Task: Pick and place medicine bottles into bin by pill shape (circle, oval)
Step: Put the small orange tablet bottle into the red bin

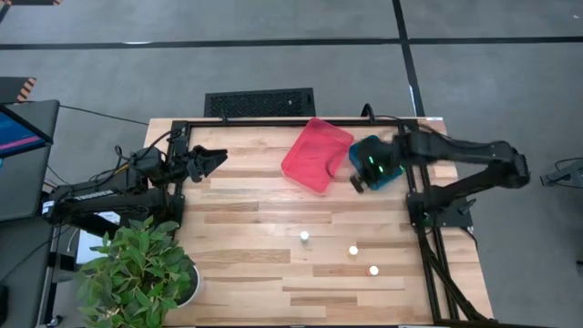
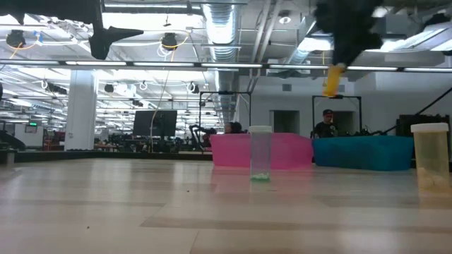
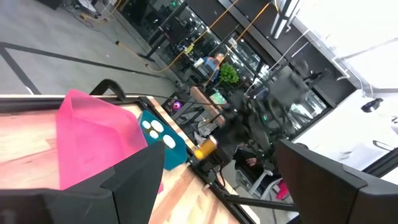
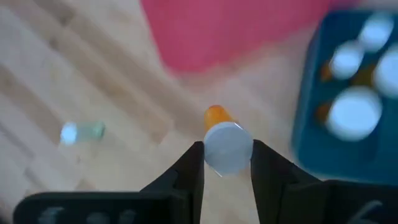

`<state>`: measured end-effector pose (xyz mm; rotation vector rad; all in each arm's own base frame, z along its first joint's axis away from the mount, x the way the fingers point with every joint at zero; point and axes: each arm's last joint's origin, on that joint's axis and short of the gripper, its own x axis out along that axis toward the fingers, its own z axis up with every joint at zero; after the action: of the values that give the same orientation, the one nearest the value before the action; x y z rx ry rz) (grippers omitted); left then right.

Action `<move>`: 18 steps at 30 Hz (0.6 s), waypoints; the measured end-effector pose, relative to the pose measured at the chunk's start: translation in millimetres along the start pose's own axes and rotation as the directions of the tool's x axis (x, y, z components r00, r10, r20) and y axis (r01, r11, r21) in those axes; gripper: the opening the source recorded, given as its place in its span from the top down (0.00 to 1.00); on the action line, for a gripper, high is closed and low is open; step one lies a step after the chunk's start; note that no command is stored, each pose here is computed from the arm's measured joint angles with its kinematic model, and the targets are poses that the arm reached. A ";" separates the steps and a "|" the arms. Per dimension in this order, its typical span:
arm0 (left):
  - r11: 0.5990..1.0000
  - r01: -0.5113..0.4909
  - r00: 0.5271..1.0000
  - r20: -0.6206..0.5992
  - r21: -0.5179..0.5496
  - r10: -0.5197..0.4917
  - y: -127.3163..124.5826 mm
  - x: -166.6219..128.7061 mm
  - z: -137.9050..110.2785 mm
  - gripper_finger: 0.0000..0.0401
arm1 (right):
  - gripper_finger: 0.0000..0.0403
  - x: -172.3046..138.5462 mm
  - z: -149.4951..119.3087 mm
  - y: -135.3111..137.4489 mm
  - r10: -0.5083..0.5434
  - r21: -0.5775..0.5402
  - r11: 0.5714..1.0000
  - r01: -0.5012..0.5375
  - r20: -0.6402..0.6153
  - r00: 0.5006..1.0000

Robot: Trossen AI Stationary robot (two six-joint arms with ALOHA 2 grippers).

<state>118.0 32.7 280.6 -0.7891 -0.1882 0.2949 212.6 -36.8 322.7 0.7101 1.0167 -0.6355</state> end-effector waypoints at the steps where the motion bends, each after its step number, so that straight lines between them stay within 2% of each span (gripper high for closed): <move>1: 1.000 0.000 1.000 0.000 0.004 0.000 0.0 0.1 0.0 0.25 | 0.73 1.8 12.0 -1.0 -0.015 -0.017 1.000 0.015 0.009 1.000; 7: 1.000 0.000 1.000 0.000 0.005 0.000 0.0 0.1 0.0 0.25 | 0.73 27.3 83.4 -8.0 -0.108 -0.117 0.987 0.108 0.007 0.994; 11: 1.000 0.000 1.000 0.000 0.005 0.000 0.0 0.1 0.0 0.25 | 0.73 55.3 125.1 -13.7 -0.157 -0.154 0.976 0.153 -0.009 0.988; 14: 1.000 0.000 1.000 0.000 0.005 0.000 0.0 0.1 0.0 0.25 | 0.73 79.9 147.8 -20.5 -0.206 -0.165 0.966 0.199 -0.024 0.978; 18: 1.000 0.000 1.000 0.000 0.005 0.000 0.0 0.0 0.0 0.25 | 0.73 120.0 165.0 -30.3 -0.239 -0.163 0.961 0.224 -0.073 0.968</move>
<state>118.0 32.8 280.6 -0.7845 -0.1874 0.2953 323.5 -200.5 264.0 0.4917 1.2324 -0.7230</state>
